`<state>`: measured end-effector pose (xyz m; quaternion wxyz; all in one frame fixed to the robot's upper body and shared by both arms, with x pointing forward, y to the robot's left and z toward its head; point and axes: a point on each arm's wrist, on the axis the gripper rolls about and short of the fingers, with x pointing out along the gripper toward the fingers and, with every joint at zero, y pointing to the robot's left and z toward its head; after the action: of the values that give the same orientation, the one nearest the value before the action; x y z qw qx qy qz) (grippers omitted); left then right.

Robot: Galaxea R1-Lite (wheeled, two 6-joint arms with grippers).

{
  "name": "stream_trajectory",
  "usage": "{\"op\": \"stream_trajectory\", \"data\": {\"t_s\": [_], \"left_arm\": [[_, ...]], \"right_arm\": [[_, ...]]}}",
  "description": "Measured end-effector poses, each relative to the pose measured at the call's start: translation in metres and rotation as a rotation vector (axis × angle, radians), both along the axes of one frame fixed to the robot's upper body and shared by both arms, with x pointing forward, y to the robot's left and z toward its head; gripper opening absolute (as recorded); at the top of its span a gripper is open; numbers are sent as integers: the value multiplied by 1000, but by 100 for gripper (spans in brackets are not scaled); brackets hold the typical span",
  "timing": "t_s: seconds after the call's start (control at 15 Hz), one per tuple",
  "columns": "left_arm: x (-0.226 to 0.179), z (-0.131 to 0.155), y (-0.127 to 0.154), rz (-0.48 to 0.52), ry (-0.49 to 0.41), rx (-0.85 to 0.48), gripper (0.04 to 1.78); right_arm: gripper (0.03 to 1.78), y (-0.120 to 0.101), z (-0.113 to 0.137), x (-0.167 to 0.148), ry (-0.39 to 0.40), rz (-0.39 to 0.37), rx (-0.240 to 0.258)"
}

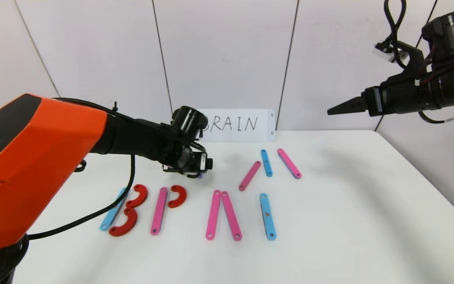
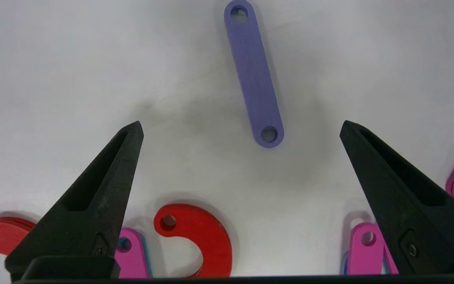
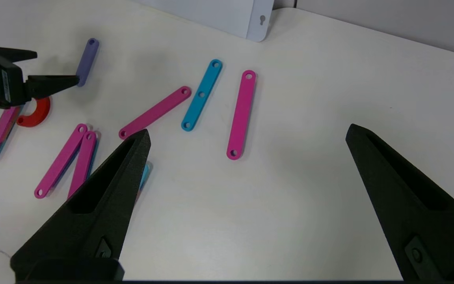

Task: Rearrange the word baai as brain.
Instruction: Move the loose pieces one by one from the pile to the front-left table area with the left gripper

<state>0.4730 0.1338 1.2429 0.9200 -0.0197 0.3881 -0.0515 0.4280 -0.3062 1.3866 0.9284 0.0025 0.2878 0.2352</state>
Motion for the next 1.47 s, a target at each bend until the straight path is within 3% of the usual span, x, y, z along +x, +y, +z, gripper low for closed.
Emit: {"op": "stream_trajectory", "data": {"t_s": [0.4,0.6,0.73,1.07,1.2,1.47], "left_arm": [[21,-19,-9,74,-8,45,175],[25,-24,-10,75,-5,47,162],[27,-26,-10,79,-5,45,142],[29,-27,-10,81,-6,43,55],[29,-27,-11,82,-7,43,31],[28,-26,-10,84,-5,41,27]], "right_arm": [[174,0,0,0,-1,0,0],[174,0,0,0,-1,1,0],[174,0,0,0,0,0,0],[174,0,0,0,1,1,0],[174,0,0,-1,1,1,0],[174,1,0,-2,0,8,-4]]}}
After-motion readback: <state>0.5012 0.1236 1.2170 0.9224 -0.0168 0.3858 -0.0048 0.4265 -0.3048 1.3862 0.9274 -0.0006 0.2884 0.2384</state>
